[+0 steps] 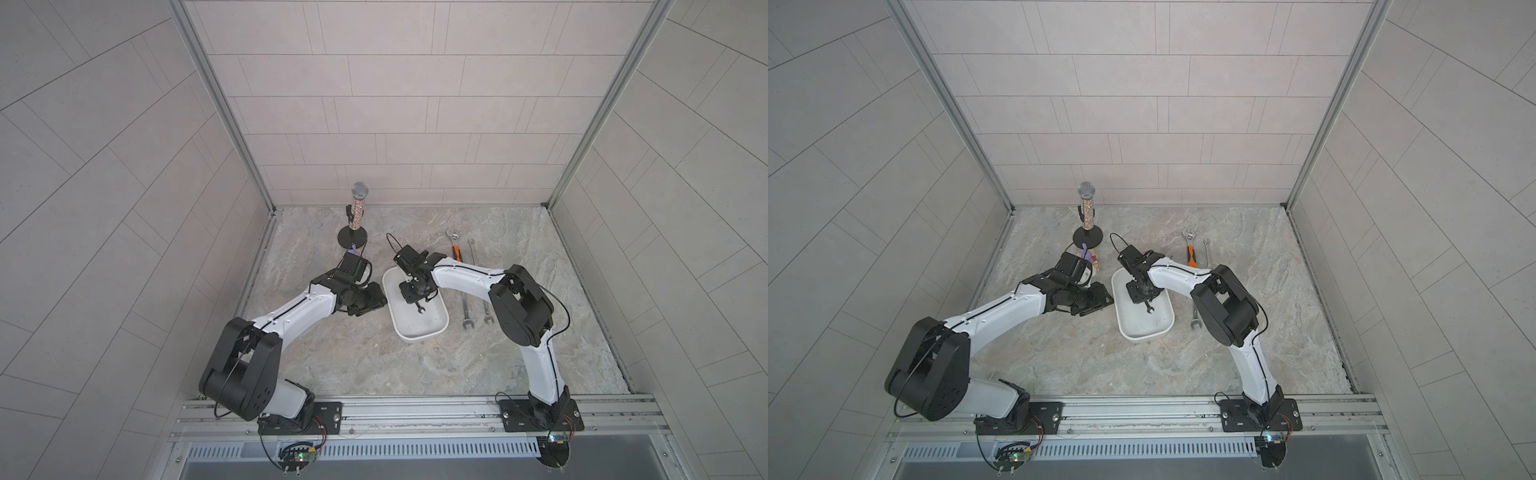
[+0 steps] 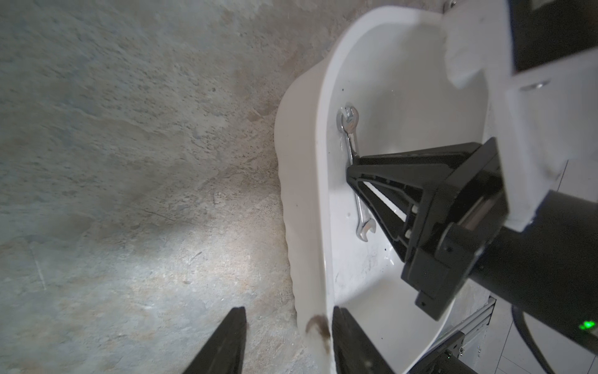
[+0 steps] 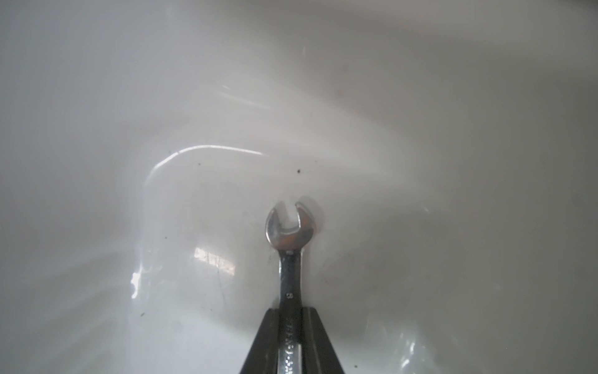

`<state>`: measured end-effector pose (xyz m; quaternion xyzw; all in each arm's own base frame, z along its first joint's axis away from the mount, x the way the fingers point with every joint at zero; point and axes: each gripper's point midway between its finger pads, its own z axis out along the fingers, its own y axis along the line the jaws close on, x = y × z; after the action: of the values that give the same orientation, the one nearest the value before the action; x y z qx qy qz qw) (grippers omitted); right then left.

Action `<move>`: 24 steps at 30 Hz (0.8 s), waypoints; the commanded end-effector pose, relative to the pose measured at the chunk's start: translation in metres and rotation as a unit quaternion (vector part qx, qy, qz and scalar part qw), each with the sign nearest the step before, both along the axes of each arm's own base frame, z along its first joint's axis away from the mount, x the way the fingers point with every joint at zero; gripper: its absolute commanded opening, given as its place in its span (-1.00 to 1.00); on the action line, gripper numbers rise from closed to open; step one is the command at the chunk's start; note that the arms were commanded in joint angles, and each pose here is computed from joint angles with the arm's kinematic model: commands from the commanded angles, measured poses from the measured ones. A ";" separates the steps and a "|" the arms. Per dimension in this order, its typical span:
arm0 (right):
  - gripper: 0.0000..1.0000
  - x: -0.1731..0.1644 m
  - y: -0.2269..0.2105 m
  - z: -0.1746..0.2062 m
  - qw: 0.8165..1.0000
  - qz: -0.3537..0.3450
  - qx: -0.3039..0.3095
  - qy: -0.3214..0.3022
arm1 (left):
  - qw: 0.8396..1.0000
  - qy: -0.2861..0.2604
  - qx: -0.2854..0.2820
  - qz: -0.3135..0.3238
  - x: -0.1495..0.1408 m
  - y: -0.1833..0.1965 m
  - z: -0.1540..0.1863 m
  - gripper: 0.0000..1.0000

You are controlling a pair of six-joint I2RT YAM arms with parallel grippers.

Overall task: Take out the wrench from the storage box
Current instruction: Pick up the wrench from the storage box, then place the wrench at the center of the board.

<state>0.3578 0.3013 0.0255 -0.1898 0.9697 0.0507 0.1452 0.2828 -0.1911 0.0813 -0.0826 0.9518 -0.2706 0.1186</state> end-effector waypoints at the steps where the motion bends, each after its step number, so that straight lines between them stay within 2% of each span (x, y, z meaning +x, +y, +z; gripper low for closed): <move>1: -0.65 -0.026 -0.022 -0.024 0.996 -0.043 -0.054 0.056 | 1.000 -0.009 -0.009 0.001 -0.001 0.000 0.007 -0.01; 11: -0.65 -0.018 -0.019 -0.003 0.997 -0.037 -0.054 0.039 | 1.000 -0.015 -0.011 0.001 -0.001 0.000 0.010 -0.01; 24: -0.67 0.005 -0.004 0.059 0.999 -0.036 -0.010 -0.004 | 1.000 -0.016 -0.009 0.002 -0.001 0.002 0.010 -0.01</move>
<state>0.3612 0.3038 0.0611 -0.1594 0.9769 0.0398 0.1368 0.2832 -0.1921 0.0883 -0.0795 0.9487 -0.2783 0.1276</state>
